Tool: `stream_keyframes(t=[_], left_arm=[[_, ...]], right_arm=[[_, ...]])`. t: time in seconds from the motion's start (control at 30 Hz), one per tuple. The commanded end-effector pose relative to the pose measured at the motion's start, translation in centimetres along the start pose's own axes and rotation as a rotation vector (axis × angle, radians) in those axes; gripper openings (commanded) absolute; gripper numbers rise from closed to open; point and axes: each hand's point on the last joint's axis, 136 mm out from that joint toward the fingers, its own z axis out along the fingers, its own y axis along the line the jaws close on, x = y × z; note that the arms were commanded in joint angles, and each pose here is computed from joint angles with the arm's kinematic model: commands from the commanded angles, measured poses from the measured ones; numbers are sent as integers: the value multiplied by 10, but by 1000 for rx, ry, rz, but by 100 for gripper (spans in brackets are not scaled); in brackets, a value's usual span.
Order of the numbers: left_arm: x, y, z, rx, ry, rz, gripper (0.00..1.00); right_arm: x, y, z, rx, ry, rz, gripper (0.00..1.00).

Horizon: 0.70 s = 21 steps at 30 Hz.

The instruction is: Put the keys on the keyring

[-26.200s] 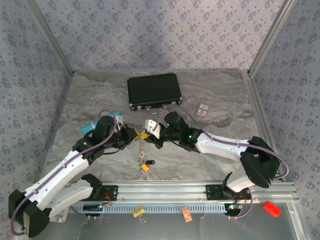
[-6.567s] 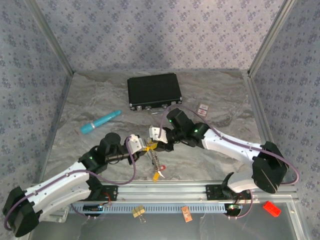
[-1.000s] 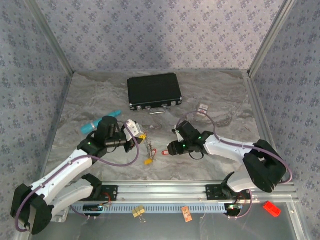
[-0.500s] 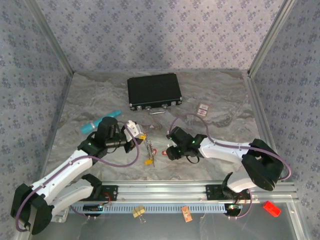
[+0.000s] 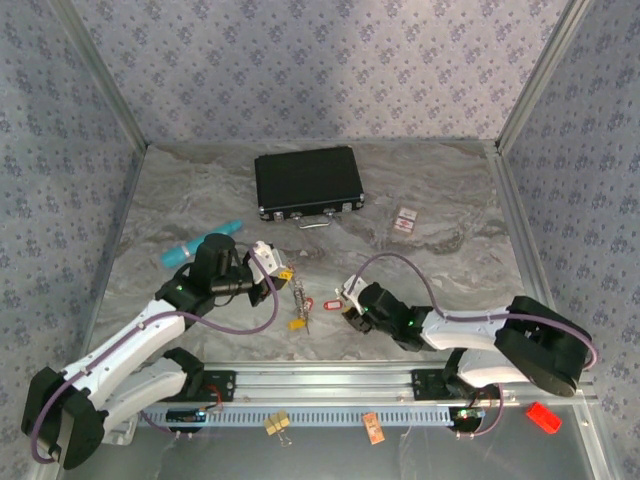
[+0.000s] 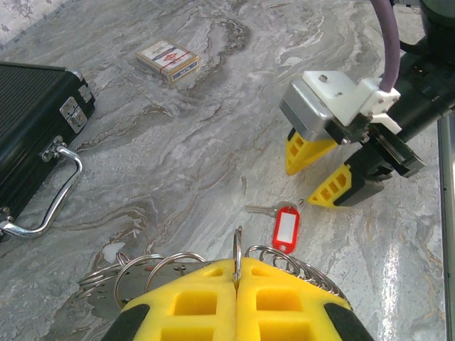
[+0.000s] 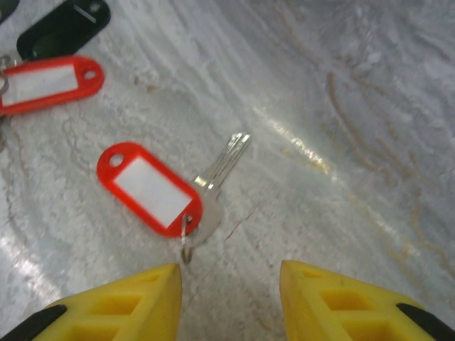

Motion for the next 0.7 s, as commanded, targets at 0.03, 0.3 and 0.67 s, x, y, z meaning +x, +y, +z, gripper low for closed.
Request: stream_keyframes(t=[0.03, 0.3, 0.67], left_arm=[[-11, -5, -1, 28, -47, 50, 0], [-10, -8, -3, 36, -44, 62, 0], [-11, -9, -5, 48, -47, 66, 0]], right_arm=[[-8, 4, 1, -83, -79, -22, 41], [-10, 8, 5, -165, -92, -29, 40], [-19, 5, -4, -167, -139, -16, 43]])
